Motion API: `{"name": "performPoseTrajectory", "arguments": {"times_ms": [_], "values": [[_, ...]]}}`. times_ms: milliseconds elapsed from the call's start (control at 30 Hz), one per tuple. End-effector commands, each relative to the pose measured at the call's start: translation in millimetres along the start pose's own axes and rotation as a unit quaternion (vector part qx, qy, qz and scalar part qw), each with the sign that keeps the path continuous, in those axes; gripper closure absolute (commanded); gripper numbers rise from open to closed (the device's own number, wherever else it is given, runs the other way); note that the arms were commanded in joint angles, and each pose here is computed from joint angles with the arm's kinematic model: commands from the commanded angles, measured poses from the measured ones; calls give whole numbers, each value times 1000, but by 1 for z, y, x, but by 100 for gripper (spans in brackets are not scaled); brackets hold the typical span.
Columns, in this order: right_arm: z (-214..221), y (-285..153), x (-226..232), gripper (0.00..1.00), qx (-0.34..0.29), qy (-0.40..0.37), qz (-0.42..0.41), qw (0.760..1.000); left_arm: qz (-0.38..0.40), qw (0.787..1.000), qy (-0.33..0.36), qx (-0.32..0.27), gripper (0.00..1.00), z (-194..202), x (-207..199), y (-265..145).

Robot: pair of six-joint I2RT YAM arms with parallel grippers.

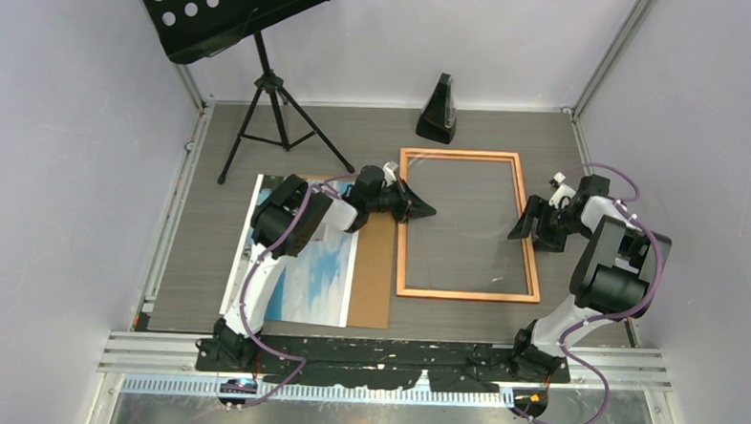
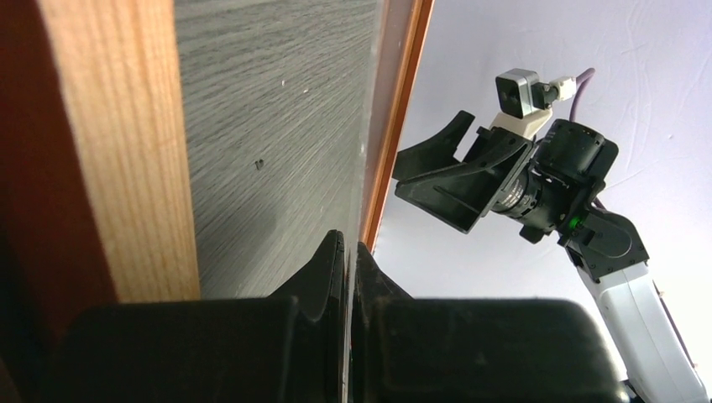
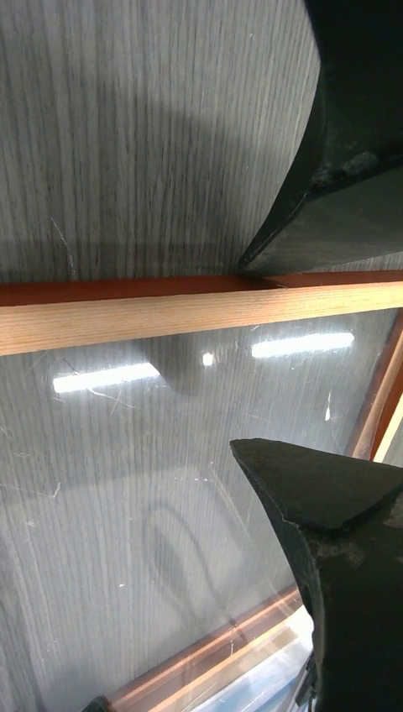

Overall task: Put the photo into the frame
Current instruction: Place the photo frame item in the photo frame.

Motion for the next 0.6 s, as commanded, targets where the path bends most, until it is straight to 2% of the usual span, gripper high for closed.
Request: {"name": "performPoseTrajectory", "arguments": {"times_ms": [0, 200, 567], "values": [[-5, 2, 3, 23, -4, -13, -9, 1000, -64, 997, -29, 25, 100, 21, 19, 1], [-5, 1, 3, 23, -5, -14, -7, 1000, -80, 996, -29, 30, 100, 22, 20, 1], [-6, -2, 4, 23, -7, -18, -1, 1000, -89, 995, -29, 44, 93, 21, 22, 6]]}}
Point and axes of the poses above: each gripper's point midway between its finger pads, its own y axis out along the fingers, its own x axis along the line the jaws close on, z = x × y, the point moved 10 cm from there along -y, back along the fingers, and after that the axes turned 3 degrees about -y, right-handed, at the moved point
